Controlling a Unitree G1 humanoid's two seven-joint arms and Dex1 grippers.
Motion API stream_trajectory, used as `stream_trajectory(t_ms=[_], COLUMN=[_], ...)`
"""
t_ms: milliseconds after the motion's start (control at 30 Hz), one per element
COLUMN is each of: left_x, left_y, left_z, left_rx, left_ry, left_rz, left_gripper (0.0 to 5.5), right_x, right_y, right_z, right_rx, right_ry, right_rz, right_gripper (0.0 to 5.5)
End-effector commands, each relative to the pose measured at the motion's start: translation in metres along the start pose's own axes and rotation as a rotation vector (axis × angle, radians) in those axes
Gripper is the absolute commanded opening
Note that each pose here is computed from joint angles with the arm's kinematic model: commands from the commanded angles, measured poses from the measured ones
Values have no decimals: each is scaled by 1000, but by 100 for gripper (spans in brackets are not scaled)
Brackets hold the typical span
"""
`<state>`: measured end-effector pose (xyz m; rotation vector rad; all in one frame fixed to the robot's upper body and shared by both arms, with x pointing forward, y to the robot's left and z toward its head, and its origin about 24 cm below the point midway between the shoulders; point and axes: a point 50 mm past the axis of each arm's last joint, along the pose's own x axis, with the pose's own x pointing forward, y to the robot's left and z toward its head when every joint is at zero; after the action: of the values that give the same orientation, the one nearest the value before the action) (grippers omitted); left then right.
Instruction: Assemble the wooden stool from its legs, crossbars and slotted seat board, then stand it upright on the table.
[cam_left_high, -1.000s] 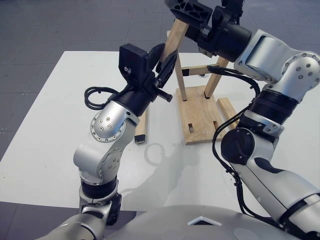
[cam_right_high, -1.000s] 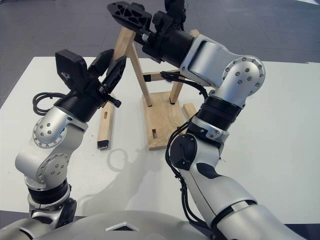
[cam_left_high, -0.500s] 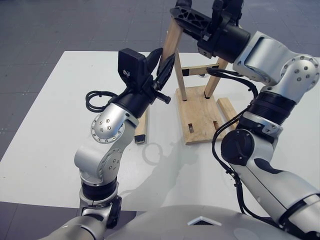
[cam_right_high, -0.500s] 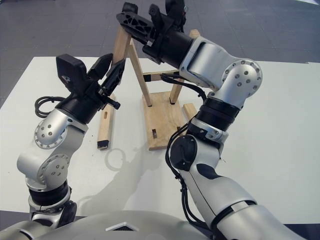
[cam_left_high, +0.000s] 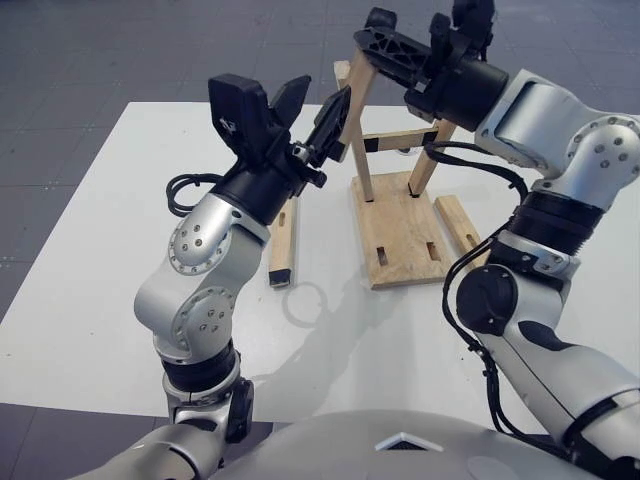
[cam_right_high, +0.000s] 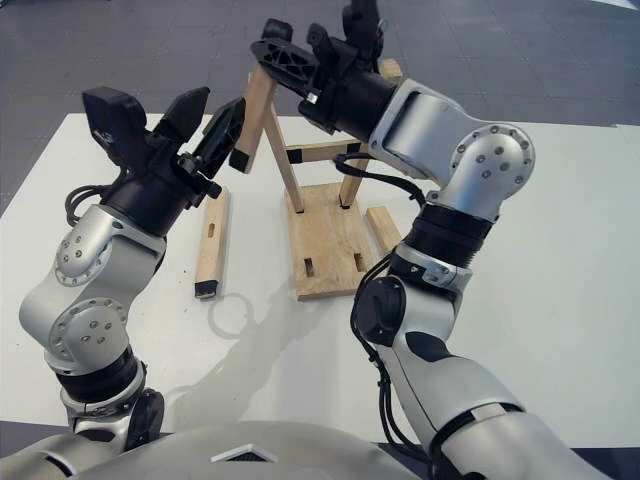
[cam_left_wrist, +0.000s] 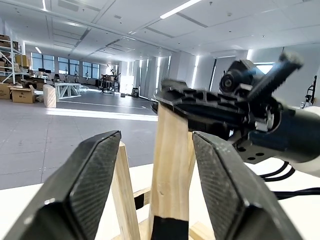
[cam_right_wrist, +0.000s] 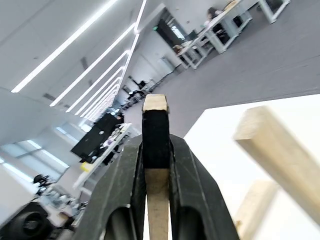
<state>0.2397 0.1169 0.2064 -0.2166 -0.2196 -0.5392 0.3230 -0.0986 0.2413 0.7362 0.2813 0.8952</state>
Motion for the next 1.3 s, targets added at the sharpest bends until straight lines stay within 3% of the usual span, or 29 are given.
stream_trajectory(t_ms=[33,133,233,400,767,1133,1300], left_x=[-2,-9,-11,-14,-16,-15,-15], left_y=[-2,0,-2,-1,2,-3,-3], left_z=[1,-2,-10,-21,-29,-29,-29], left_rx=[4,14,30,39,50,47,47], left_ry=[22,26,56,85,108,105,106], left_rz=[-1,52,74,105,113,92,90], left_gripper=[264,264,264,264,264,264,264], right_x=[-40,-78,-115,-148,-158,-158,-165], right_y=[-4,-14,-52,-96,-126,-104,-106], right_z=[16,11,-17,-68,-97,-77,-83], right_rx=[-230,-384,-525,-523,-609,-629,-641], right_ry=[-79,-100,-83,-150,-181,-296,-268], right_rz=[-138,-279,-512,-546,-547,-552,-586], right_gripper=[41,41,41,41,41,41,41])
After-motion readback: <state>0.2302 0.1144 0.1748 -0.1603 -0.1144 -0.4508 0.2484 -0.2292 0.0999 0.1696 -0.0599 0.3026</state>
